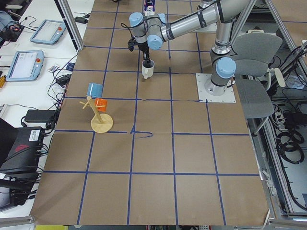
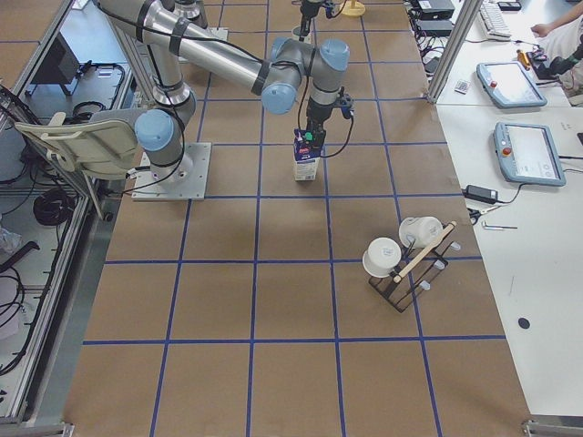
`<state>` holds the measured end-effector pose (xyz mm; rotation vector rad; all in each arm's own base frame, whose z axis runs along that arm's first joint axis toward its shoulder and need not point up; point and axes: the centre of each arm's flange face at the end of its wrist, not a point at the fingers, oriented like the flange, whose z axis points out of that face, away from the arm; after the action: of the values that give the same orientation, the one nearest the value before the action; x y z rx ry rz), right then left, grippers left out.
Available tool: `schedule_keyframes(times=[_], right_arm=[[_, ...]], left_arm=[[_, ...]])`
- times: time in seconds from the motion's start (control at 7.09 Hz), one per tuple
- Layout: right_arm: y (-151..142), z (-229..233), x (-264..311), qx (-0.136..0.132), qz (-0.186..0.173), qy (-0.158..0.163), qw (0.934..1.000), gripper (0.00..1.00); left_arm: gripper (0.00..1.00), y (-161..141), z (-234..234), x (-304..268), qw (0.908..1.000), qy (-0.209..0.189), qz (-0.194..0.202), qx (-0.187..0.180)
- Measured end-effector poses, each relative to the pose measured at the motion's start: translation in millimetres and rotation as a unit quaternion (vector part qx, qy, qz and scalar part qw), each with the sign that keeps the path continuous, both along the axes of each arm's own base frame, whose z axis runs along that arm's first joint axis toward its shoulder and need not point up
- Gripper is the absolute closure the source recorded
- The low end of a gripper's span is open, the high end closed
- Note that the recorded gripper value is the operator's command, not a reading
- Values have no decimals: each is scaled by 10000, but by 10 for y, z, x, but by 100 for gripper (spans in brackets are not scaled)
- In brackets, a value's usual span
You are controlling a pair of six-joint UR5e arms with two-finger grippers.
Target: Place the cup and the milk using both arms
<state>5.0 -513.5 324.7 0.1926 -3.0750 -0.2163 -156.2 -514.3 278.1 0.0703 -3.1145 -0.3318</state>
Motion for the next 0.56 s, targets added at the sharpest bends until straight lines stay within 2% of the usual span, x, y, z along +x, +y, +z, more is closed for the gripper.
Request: schedule_keyframes(times=[0.28,0.56], right_arm=[[38,-16,-24,104,-40,-13,9999,11],[62,14,-126,184,-153,-41,9997,11]], left_arm=[[100,34,33,-590,9993,143,330,-29],[100,64,101,-1461,9990,327,309,-65]])
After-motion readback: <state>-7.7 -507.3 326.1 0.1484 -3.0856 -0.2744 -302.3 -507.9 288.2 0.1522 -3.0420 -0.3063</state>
